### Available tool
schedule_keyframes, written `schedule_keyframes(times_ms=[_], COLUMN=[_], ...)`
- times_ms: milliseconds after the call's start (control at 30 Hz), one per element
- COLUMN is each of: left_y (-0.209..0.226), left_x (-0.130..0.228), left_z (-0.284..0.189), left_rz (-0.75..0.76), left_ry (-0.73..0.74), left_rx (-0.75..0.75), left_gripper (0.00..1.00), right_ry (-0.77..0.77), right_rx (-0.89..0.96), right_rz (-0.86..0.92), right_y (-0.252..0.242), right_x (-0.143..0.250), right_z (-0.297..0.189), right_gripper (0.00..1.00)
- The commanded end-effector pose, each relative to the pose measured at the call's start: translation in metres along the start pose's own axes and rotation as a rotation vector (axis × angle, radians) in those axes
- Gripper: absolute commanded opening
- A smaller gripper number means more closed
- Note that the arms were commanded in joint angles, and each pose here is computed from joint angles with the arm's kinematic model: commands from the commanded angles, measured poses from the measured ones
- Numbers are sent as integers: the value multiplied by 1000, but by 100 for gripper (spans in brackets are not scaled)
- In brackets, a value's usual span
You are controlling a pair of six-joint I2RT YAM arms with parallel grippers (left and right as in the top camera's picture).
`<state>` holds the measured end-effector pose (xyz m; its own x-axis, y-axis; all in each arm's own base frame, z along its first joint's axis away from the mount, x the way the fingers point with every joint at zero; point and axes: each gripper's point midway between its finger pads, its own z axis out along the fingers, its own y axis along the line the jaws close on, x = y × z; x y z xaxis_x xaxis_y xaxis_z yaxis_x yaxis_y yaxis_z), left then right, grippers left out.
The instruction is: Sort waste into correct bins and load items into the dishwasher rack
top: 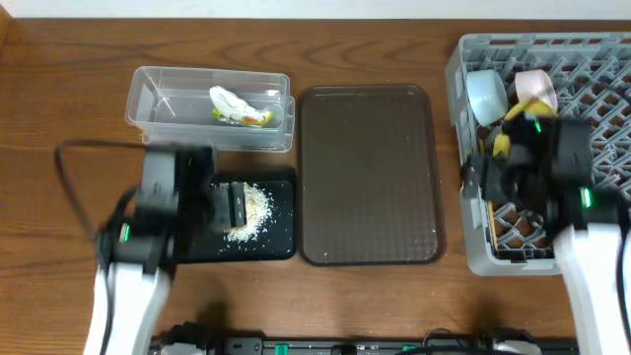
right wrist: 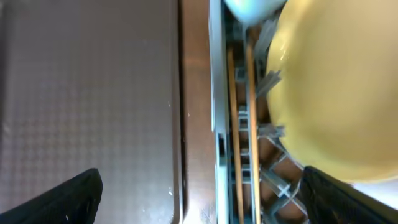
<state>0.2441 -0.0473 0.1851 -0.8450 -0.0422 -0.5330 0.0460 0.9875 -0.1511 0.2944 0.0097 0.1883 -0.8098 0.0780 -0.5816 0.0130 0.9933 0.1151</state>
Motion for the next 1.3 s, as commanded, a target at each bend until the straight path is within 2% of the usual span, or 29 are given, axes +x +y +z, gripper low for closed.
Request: schedule_keyframes(times_ms=[0, 33, 67, 267, 800, 1033, 1133, 1267], left_y=[-11, -12, -13, -15, -15, -15, -15, -15], left_x=[9, 10, 9, 10, 10, 10, 10, 10], left_z=[-18, -22, -26, -46, -47, -47, -47, -47], left_rz=[83, 89, 93, 101, 101, 101, 101, 101], left_ry=[-131, -167, -211, -314, -314, -314, -314, -314], left_rx=[50, 58, 67, 93, 93, 93, 93, 93], left_gripper=[92, 98, 99, 99, 100, 100, 100, 100], right_ry=[-164, -211, -261, -371, -82, -94, -148, -298], right_rx=[8, 19, 37, 50, 69, 68, 40, 6], right_rz=[-6, -10, -11, -15, 3, 2, -3, -32], right_y=[-1, -3, -6, -8, -13, -13, -8, -1], right_x=[8, 10, 12, 35, 116, 116, 113, 101], right_z=[-27, -34, -41, -67, -60, -61, -69, -84], right_gripper=[99, 99, 99, 99, 99, 99, 99, 99])
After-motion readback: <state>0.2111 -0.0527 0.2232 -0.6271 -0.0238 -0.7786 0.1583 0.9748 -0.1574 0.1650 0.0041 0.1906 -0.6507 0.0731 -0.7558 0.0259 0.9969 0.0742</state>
